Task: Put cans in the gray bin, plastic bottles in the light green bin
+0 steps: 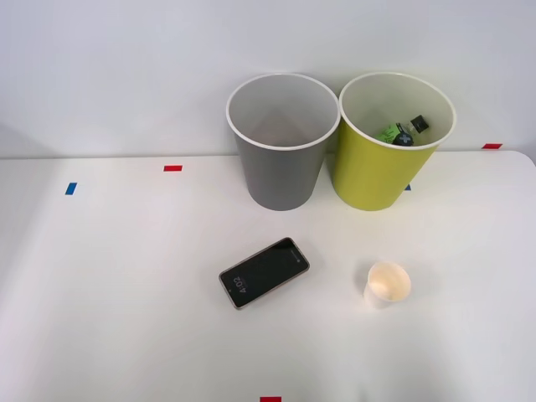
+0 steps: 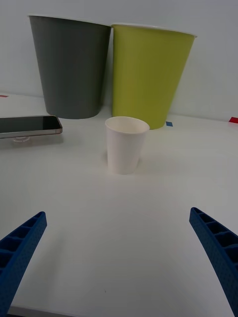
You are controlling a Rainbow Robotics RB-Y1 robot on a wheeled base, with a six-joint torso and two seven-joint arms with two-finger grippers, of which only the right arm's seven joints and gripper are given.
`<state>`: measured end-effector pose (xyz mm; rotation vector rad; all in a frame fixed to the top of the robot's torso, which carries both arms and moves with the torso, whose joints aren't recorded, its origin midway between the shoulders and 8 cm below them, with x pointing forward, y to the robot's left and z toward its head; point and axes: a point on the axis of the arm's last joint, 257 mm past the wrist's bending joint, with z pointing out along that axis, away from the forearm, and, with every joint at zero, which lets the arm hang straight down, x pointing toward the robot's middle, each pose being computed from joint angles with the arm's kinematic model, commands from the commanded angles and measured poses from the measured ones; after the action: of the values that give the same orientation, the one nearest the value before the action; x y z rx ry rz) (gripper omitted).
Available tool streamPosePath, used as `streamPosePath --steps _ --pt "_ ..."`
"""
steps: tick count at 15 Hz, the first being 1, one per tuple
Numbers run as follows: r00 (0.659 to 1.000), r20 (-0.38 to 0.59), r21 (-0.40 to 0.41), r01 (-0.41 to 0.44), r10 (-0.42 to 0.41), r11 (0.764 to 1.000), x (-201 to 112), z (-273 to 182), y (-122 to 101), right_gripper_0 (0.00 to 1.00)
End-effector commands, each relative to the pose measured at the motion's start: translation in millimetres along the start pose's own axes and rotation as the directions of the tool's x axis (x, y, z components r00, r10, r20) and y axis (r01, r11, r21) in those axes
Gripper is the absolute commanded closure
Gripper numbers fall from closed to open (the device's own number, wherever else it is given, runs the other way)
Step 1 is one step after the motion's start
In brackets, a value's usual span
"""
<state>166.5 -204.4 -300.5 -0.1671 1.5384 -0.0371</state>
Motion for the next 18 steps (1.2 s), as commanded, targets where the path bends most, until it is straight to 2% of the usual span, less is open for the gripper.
streamPosePath --steps 1,18 --pt "1.0 0.0 0.0 0.0 0.0 1.0 0.0 0.0 0.0 0.0" --pt "1.0 0.0 0.0 0.0 0.0 1.0 0.0 0.0 0.0 0.0"
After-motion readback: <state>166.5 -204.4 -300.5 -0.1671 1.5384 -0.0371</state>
